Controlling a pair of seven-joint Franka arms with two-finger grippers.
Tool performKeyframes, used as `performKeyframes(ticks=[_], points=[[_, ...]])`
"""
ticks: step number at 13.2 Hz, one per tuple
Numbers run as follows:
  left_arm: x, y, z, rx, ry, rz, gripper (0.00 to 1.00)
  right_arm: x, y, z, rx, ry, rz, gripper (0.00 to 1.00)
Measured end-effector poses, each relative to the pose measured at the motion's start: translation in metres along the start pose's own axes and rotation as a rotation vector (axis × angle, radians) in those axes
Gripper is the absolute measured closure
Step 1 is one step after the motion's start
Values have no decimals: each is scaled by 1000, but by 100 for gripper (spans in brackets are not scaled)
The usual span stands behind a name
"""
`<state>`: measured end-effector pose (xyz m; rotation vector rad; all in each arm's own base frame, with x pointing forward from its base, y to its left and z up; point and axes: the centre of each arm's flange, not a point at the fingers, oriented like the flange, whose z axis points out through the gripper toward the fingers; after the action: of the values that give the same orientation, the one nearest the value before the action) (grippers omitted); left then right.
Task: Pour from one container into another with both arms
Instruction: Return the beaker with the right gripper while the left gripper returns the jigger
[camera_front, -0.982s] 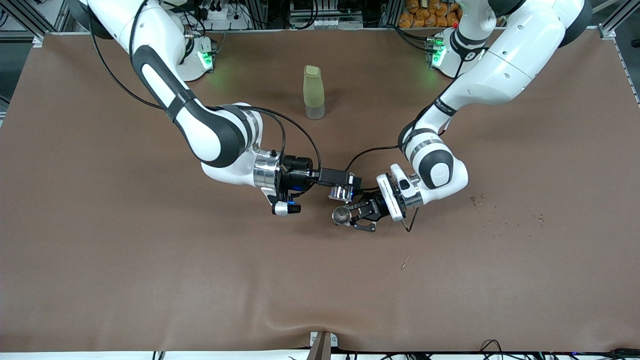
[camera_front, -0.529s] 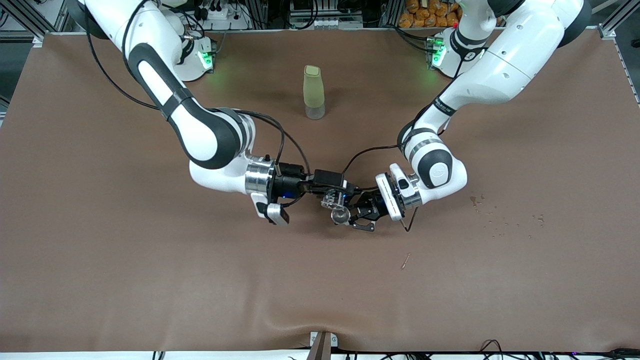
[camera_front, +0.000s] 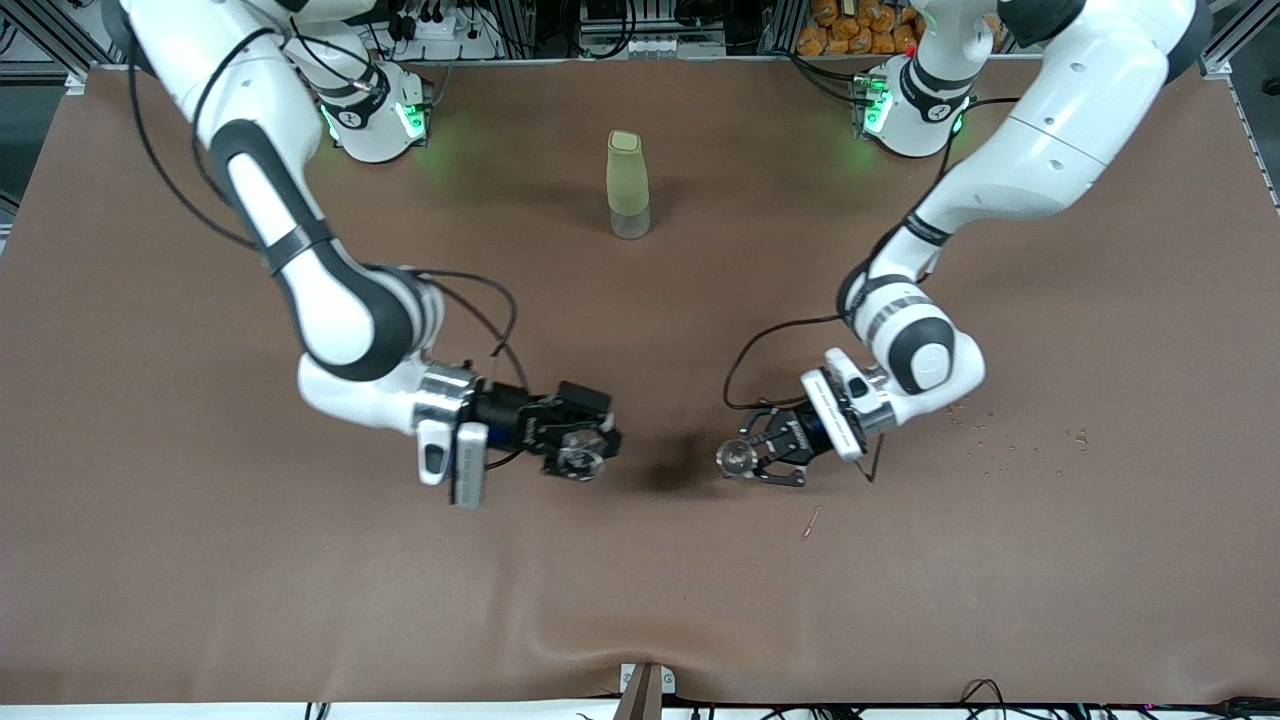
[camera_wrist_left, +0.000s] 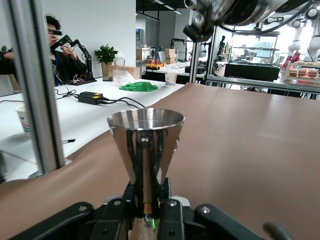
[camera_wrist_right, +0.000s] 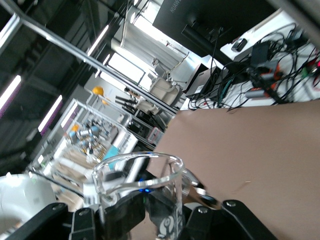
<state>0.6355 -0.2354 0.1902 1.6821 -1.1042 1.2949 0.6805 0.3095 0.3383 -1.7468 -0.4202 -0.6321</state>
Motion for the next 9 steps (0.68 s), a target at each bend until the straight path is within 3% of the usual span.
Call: performKeyframes(ticks=[2,6,9], points=[[-13,-16,-29,-29,8,19,79,2,38,-47,-52,-50,-139,88],[-39,-42,-95,-103,24,60,79,-1,109,-162,-91,-140,-382,88],[-57,-55,-150,-179,26,93,79,-23,163,-248,-109,-164,-529,88]])
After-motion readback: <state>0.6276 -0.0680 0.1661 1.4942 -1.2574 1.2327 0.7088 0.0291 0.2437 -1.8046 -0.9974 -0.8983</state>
